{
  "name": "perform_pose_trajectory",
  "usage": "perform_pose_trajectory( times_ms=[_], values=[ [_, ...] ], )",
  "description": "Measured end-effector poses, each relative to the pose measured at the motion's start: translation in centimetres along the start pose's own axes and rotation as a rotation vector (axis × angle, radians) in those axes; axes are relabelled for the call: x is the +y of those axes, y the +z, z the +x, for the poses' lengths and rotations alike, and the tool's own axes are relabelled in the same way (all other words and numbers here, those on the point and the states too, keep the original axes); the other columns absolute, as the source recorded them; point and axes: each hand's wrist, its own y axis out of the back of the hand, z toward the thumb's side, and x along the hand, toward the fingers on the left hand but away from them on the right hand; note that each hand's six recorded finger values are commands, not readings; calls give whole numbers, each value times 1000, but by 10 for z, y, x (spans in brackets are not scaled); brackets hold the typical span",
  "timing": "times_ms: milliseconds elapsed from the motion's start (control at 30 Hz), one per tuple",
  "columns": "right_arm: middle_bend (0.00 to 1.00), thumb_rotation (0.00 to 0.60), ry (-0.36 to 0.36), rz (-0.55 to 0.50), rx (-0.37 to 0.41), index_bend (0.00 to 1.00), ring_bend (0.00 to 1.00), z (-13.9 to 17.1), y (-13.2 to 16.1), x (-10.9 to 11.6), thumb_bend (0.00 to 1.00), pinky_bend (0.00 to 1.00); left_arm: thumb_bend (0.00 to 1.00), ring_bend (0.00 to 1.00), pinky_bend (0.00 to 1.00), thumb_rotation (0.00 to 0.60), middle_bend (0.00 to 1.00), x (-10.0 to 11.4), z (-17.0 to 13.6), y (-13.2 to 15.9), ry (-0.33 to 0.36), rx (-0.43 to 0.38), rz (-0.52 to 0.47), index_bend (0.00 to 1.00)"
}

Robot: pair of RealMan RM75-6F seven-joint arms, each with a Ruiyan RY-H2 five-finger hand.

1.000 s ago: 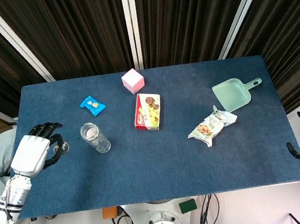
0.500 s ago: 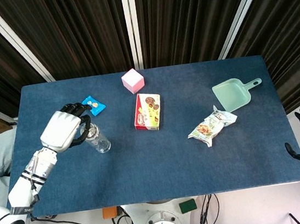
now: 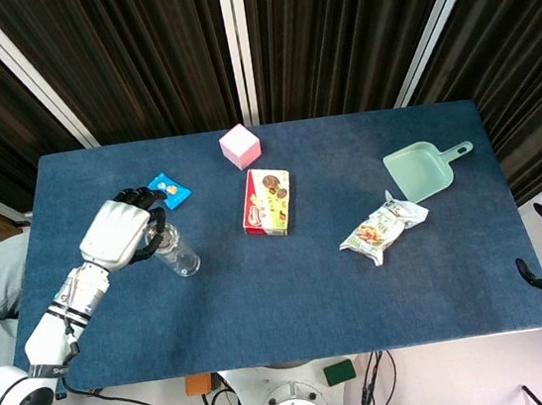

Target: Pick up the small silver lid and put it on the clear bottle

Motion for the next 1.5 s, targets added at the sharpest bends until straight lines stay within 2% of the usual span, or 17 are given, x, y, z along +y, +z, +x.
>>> perform_pose_trajectory(
  times_ms=[233, 1067, 1500],
  values=[
    [0, 600, -3, 5, -6, 0, 0, 1, -1, 2, 299, 0, 467, 219, 262, 600, 237, -7, 0, -2, -2, 0, 21, 613],
    [0, 600, 5, 4, -11, 0, 0, 1, -2, -1, 301, 0, 473, 219, 262, 600, 238, -12, 3, 0, 8, -11, 77, 615],
    [0, 600, 14, 4, -17, 0, 0, 1, -5, -2, 301, 0, 473, 219, 262, 600, 238, -17, 6, 2, -12, -13, 101, 618]
  ],
)
